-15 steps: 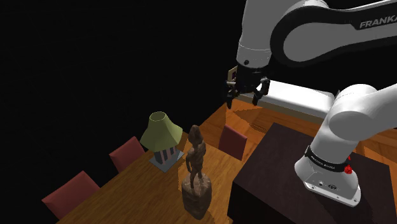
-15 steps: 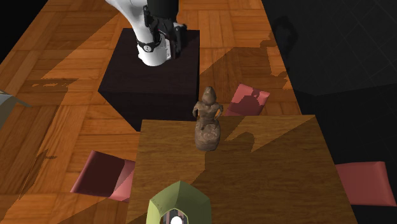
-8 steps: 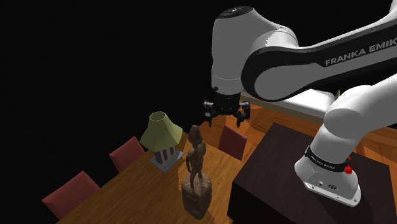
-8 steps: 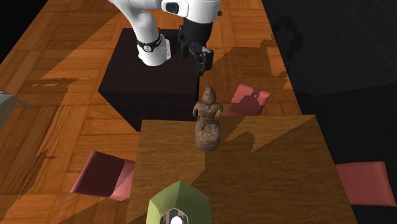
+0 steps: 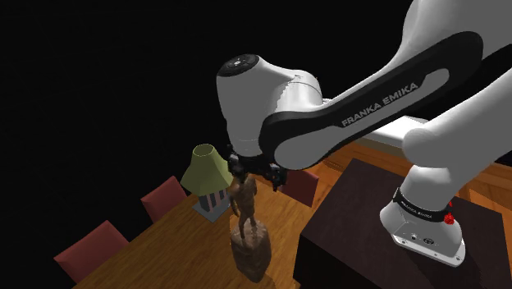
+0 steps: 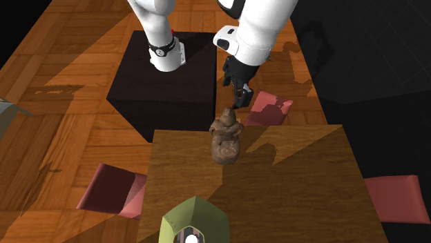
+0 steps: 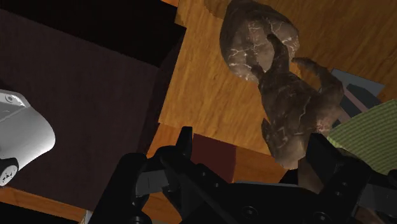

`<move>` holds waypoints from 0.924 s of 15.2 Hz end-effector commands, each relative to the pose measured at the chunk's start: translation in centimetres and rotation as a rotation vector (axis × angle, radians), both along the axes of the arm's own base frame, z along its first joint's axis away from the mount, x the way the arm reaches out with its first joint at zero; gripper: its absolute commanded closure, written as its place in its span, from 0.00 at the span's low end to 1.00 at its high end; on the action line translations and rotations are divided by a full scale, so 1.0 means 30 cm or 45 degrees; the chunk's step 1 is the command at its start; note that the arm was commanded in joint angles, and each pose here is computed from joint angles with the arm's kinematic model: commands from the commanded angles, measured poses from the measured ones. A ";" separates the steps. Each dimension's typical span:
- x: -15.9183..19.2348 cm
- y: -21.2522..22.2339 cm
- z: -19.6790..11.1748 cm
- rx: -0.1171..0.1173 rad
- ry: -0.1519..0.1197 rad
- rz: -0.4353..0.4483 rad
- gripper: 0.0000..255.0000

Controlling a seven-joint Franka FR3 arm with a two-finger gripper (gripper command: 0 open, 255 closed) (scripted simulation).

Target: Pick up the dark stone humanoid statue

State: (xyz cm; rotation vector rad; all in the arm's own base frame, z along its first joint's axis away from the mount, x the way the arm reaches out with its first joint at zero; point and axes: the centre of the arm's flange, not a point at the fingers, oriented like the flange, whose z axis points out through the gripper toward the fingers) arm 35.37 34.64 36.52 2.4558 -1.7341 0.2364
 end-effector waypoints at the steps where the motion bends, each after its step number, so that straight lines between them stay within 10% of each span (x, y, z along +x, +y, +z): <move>1: 0.055 0.066 -0.049 0.001 -0.006 -0.097 0.00; 12: 0.108 0.116 -0.228 -0.007 -0.010 -0.177 0.00; 13: 0.108 0.120 -0.227 -0.007 -0.010 -0.177 1.00; 14: 0.107 0.120 -0.227 -0.007 -0.010 -0.177 1.00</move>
